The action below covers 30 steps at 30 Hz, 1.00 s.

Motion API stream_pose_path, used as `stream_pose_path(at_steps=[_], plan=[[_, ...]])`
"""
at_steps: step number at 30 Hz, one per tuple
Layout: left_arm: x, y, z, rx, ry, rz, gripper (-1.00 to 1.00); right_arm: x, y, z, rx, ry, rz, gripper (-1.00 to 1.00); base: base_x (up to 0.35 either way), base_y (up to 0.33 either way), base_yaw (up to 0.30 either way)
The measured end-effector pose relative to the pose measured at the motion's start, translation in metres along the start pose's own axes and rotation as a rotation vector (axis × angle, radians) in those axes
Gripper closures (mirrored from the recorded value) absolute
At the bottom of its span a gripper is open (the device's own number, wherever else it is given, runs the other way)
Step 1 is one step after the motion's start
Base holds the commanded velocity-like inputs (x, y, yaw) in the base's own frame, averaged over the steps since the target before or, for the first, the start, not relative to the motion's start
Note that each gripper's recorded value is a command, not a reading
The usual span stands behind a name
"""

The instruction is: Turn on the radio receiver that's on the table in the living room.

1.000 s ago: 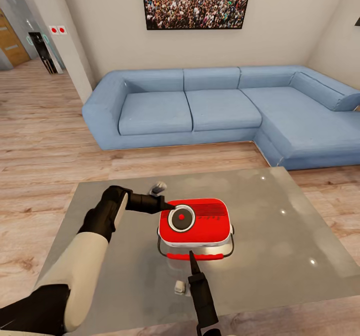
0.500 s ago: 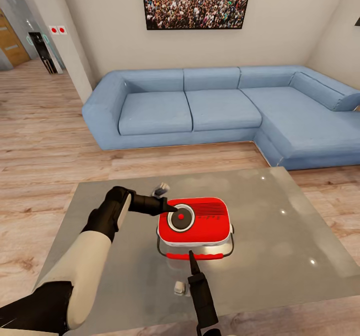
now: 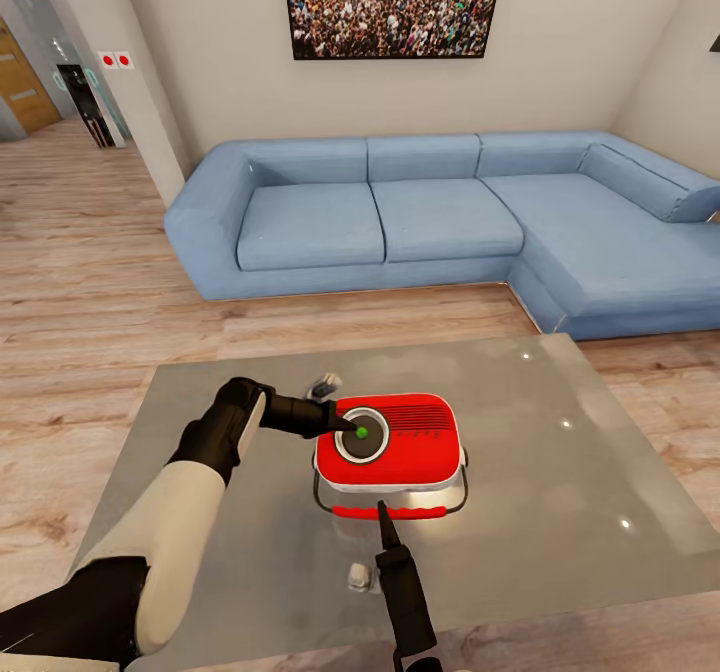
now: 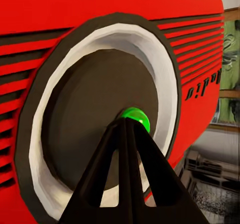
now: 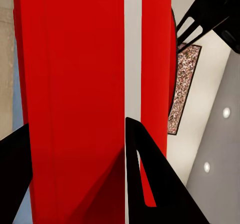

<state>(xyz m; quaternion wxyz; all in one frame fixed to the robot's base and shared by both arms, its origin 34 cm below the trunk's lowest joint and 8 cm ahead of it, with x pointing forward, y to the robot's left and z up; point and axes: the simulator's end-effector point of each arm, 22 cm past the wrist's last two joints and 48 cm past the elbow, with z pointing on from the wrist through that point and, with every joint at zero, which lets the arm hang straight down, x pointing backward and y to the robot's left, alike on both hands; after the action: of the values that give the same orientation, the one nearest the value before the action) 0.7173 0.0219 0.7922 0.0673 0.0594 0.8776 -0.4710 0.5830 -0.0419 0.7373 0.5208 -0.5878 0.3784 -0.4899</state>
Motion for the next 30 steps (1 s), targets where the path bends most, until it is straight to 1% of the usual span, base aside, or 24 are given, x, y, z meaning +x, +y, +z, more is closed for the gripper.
stream_pose_path(at_steps=[2, 6, 10, 16, 18, 22, 23, 25, 27, 30], plan=[[0.001, -0.007, 0.008, 0.015, 0.015, -0.009, 1.00, 0.000, 0.000, 0.000, 0.001, 0.000, 0.000, 1.00, 0.000, 0.000, 0.000], [-0.002, -0.007, 0.011, -0.001, 0.015, -0.010, 1.00, 0.001, 0.000, 0.000, 0.000, 0.003, 0.000, 1.00, 0.000, 0.000, 0.000], [-0.001, -0.010, 0.017, -0.003, 0.017, -0.015, 1.00, 0.003, 0.001, 0.000, -0.004, 0.009, 0.002, 1.00, 0.000, 0.000, 0.000], [-0.004, -0.012, 0.017, -0.007, 0.013, -0.009, 1.00, 0.001, 0.000, 0.000, -0.002, 0.004, 0.000, 1.00, 0.000, 0.000, 0.000], [-0.007, -0.015, 0.016, 0.003, 0.003, -0.008, 1.00, 0.002, 0.002, 0.000, -0.007, 0.007, 0.001, 1.00, 0.000, 0.000, 0.000], [-0.022, -0.032, 0.009, 0.056, -0.046, -0.001, 1.00, 0.004, 0.006, 0.000, -0.025, 0.018, 0.008, 1.00, 0.000, 0.000, 0.000], [-0.029, -0.039, 0.005, 0.080, -0.067, 0.001, 1.00, 0.005, 0.007, 0.000, -0.033, 0.019, 0.012, 1.00, 0.000, 0.000, 0.000], [-0.039, -0.051, -0.001, 0.118, -0.100, 0.007, 1.00, 0.007, 0.013, 0.001, -0.058, 0.032, 0.020, 1.00, 0.000, 0.000, 0.000], [-0.051, -0.067, -0.010, 0.168, -0.144, 0.016, 1.00, 0.008, 0.021, 0.001, -0.099, 0.041, 0.036, 1.00, 0.000, 0.000, 0.000], [-0.061, -0.079, -0.018, 0.203, -0.177, 0.029, 1.00, 0.009, 0.031, 0.001, -0.149, 0.049, 0.057, 1.00, 0.000, 0.000, 0.000]])
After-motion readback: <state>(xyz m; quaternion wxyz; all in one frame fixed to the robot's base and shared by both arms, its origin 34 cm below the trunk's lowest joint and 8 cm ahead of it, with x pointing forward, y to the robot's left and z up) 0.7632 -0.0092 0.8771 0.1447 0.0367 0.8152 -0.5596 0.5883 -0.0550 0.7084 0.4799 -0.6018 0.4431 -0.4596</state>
